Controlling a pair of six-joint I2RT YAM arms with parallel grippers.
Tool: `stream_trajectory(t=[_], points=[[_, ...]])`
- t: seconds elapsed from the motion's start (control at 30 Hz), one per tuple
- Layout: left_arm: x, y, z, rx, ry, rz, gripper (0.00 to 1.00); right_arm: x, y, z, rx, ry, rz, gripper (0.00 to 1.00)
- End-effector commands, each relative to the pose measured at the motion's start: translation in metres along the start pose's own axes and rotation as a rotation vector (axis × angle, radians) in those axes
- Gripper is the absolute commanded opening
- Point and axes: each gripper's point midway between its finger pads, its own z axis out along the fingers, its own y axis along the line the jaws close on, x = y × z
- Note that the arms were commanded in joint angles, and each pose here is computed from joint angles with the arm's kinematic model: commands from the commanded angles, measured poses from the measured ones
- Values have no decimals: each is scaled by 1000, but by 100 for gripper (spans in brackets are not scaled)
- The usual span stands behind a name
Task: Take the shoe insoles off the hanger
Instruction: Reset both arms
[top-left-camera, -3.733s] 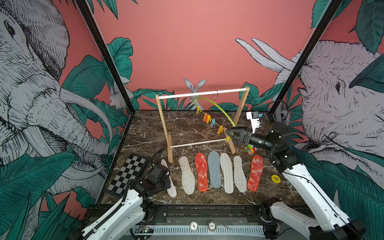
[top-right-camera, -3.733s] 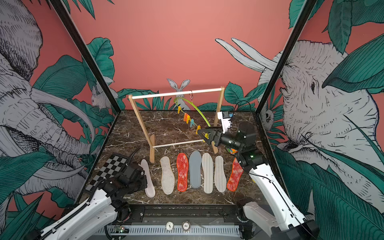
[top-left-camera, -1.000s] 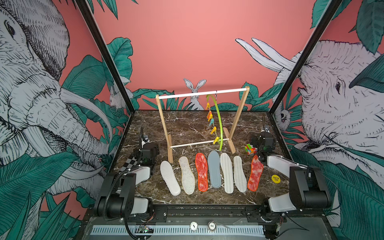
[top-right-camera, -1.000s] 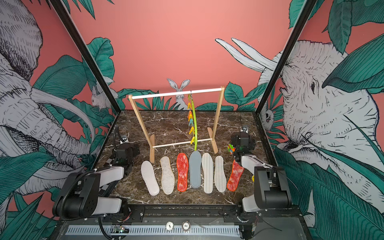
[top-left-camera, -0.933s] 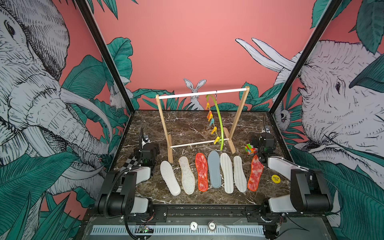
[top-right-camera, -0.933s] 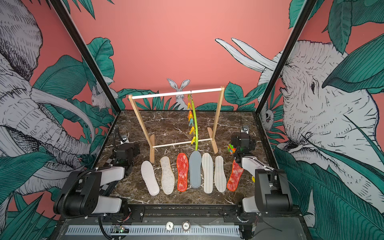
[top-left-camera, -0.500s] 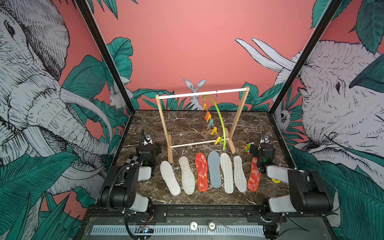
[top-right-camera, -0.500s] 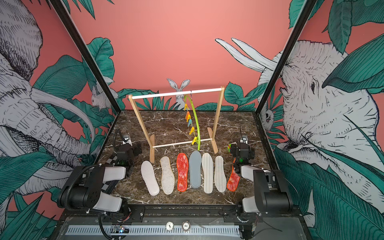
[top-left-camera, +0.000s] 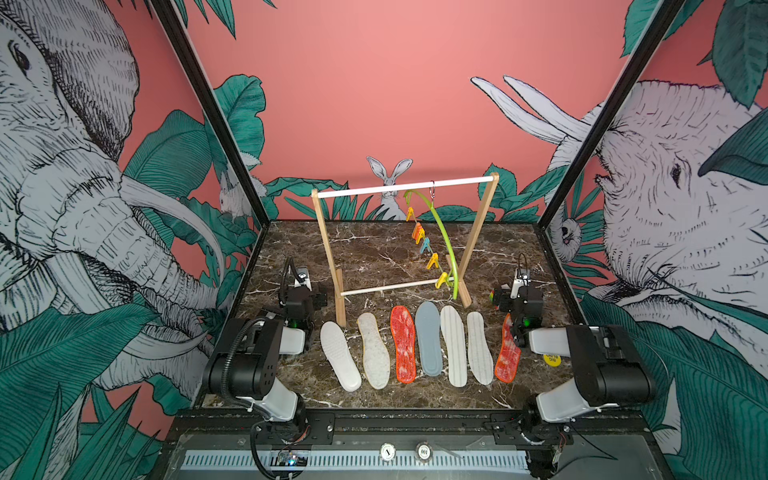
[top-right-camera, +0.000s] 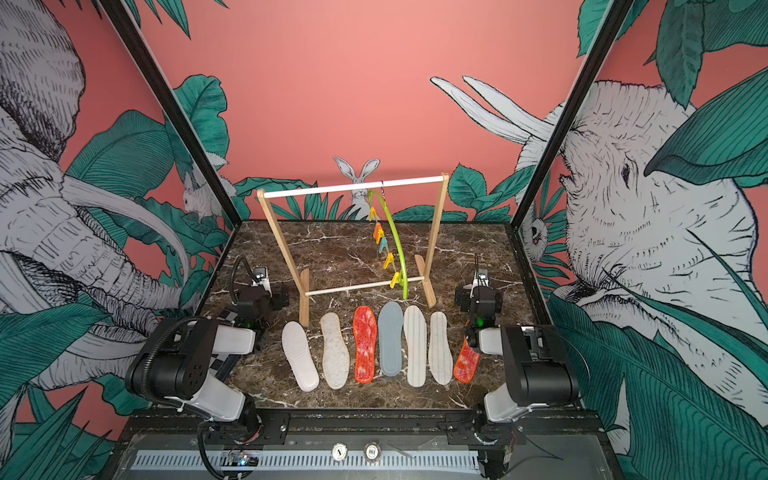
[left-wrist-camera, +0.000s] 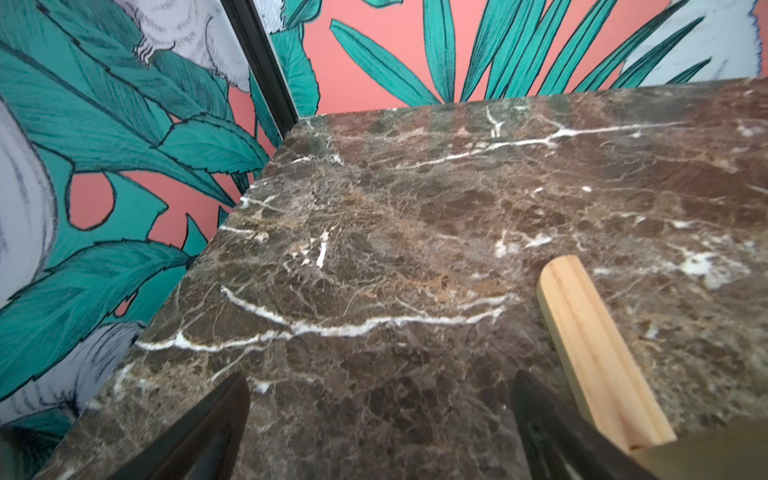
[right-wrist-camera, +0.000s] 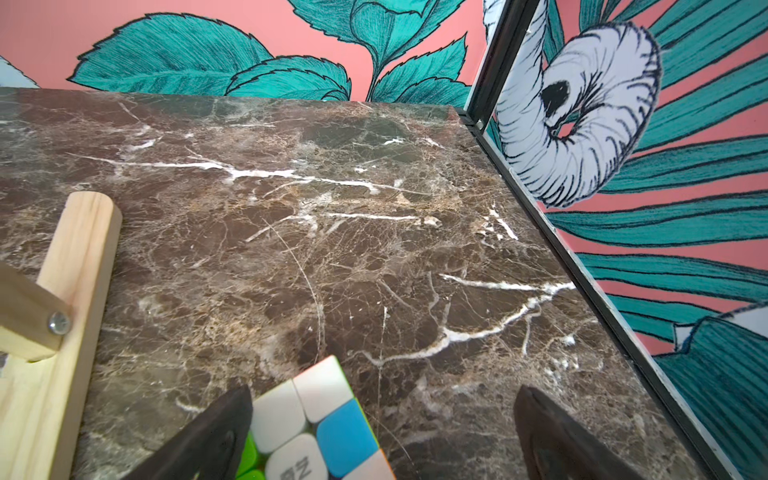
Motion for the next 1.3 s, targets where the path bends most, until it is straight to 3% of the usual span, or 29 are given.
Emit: stream_trajectory(t=[0.0, 0.93, 1.27], points=[[-6, 0, 1, 7, 2, 8, 100, -9, 3, 1, -4, -28, -13, 98], [-6, 1, 1, 5, -4, 7, 100, -10, 2, 0, 7, -32, -13, 98], [-6, 1, 1, 5, -3, 7, 100, -9, 13, 3, -66, -18, -31, 98]])
